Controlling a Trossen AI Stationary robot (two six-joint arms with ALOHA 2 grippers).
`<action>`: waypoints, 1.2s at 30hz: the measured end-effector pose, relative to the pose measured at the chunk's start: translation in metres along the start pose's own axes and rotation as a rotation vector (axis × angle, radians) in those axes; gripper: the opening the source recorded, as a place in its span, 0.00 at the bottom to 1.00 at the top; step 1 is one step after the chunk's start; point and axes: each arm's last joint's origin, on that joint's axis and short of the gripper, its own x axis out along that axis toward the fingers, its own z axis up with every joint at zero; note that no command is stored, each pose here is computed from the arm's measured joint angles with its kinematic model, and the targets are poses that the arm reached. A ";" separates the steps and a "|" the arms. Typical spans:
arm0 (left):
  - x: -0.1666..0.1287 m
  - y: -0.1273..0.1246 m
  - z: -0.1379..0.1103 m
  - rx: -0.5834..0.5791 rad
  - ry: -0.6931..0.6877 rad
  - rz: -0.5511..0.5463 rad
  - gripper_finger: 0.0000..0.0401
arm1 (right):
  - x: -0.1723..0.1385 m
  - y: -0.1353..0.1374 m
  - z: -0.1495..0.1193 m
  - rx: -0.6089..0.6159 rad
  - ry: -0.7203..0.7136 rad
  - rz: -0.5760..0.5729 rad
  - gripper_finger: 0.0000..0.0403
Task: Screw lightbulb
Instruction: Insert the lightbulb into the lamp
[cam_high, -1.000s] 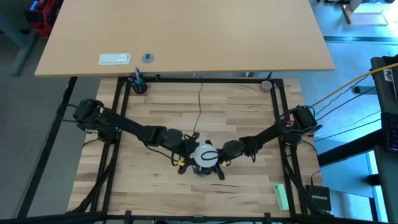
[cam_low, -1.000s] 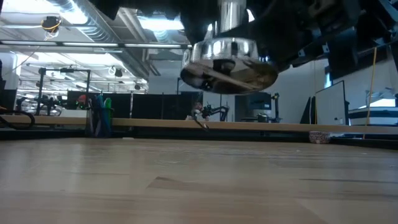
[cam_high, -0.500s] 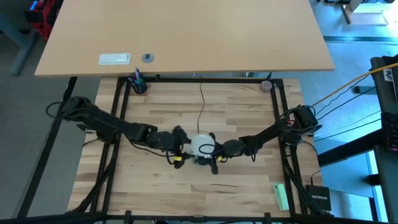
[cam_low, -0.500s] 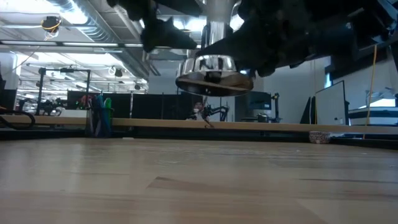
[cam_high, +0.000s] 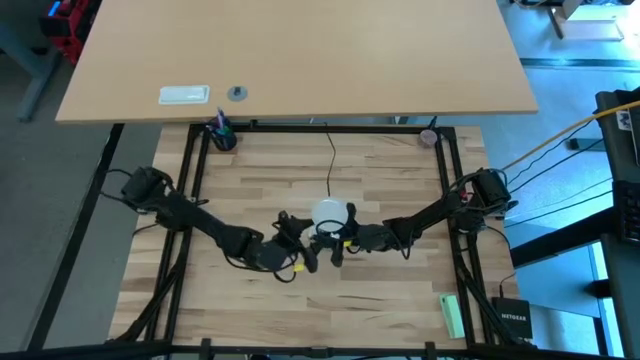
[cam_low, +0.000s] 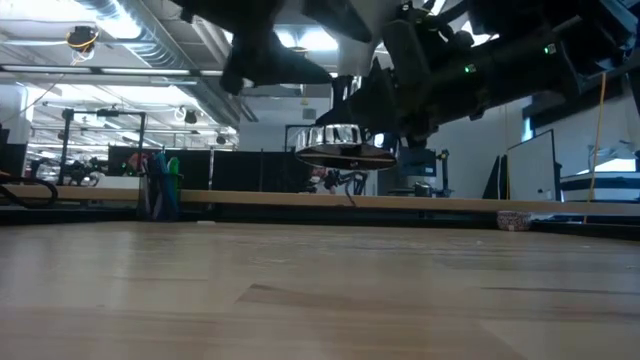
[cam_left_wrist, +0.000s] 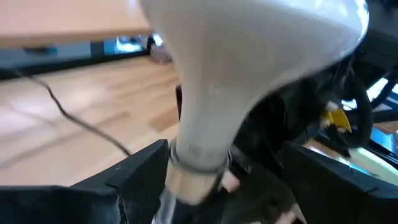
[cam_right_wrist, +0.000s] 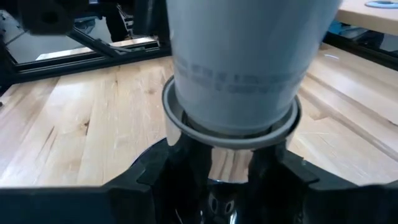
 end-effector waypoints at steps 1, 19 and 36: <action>0.003 0.001 0.001 0.009 -0.015 0.011 0.75 | 0.000 0.000 0.000 0.000 0.000 0.000 0.44; 0.034 0.021 0.011 0.104 0.029 -0.030 0.38 | 0.000 -0.001 -0.003 -0.008 0.023 -0.004 0.44; 0.027 0.010 0.032 0.384 0.185 -0.942 0.33 | -0.012 0.030 0.009 -0.216 -0.105 0.609 0.44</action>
